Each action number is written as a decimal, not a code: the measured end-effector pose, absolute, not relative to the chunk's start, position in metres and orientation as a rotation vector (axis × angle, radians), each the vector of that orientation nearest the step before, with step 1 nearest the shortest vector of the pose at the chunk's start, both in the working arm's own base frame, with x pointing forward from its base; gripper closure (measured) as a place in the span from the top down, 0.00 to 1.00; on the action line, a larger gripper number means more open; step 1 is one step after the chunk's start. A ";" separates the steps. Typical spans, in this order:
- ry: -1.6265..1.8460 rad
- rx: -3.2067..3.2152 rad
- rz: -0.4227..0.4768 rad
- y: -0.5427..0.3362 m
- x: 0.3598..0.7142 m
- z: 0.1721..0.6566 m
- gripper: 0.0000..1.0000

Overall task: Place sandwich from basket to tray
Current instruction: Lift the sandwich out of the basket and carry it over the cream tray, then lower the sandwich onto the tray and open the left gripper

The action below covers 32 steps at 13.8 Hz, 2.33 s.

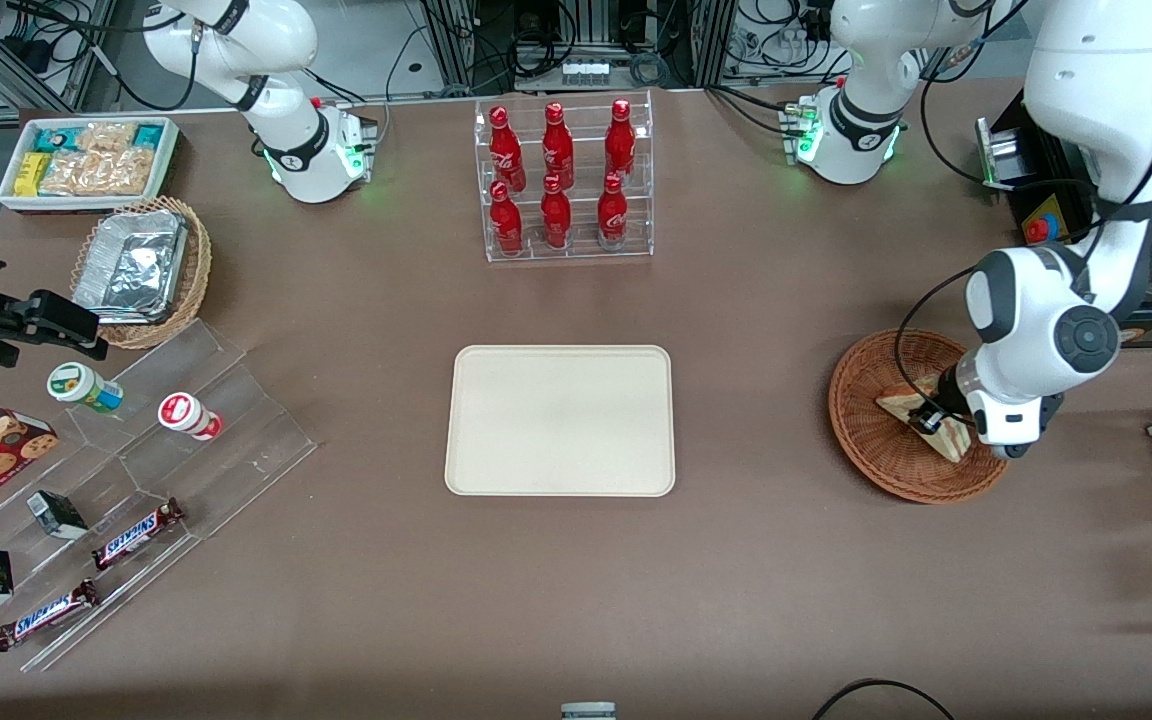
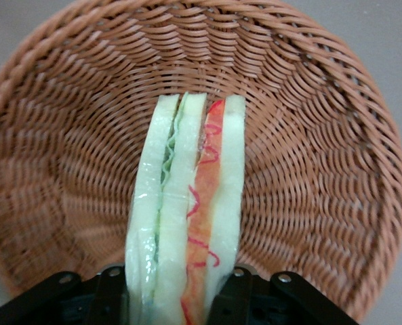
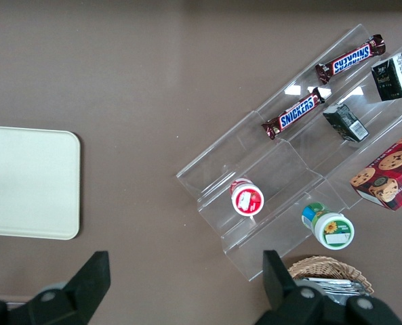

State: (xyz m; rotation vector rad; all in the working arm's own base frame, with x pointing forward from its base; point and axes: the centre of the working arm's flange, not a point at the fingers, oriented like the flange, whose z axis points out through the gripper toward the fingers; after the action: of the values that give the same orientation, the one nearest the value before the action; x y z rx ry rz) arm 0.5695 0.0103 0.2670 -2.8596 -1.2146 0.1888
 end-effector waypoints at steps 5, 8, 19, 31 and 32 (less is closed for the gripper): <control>-1.021 -2.953 0.194 -0.067 0.576 0.341 0.37; -0.839 -3.000 0.188 -0.125 0.567 0.341 0.37; -0.142 -3.243 0.201 -0.376 0.515 0.292 0.36; -0.155 -3.239 0.213 -0.444 0.515 0.207 0.39; -0.149 -3.238 0.206 -0.444 0.515 0.206 0.46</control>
State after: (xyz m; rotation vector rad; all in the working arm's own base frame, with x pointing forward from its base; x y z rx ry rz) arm 0.5153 -0.4437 0.2064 -3.2383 -0.1494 0.2063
